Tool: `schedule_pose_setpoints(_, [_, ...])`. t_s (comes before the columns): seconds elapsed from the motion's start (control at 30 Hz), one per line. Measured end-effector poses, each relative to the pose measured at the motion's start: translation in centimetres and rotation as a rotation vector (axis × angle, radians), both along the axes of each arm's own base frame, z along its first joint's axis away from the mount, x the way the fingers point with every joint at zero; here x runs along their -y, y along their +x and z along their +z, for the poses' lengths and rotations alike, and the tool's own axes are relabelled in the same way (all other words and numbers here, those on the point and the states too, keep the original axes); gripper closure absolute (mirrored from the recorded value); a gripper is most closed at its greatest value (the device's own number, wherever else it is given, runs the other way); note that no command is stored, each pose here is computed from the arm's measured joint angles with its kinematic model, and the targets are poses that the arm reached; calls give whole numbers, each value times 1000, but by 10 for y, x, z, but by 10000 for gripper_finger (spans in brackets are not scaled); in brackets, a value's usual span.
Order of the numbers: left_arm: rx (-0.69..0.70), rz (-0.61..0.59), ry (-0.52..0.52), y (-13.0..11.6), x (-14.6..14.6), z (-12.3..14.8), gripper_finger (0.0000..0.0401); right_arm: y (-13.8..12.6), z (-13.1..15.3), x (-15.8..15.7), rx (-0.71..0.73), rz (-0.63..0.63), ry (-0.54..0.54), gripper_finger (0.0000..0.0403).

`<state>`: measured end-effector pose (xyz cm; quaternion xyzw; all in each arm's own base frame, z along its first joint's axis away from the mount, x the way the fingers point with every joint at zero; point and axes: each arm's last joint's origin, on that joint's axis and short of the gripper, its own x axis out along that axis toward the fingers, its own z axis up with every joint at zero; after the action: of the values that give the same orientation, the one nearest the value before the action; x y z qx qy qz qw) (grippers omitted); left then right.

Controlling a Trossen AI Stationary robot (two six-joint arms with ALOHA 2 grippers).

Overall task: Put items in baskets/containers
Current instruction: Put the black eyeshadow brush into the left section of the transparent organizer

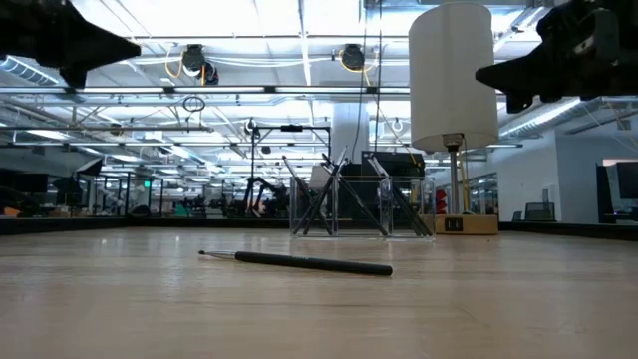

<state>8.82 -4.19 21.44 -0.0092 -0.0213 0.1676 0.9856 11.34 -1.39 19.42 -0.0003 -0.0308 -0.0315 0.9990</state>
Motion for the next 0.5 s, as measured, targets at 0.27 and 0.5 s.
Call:
schedule_pose_setpoints(0.27, [-14,117,-116,0,-2,-10,392,-2,-3,-1,-38,26,-72,401])
schedule_pose_setpoints(0.5, [-27,169,-141,7,-4,-15,391,-1,-14,-2,-74,52,-137,399])
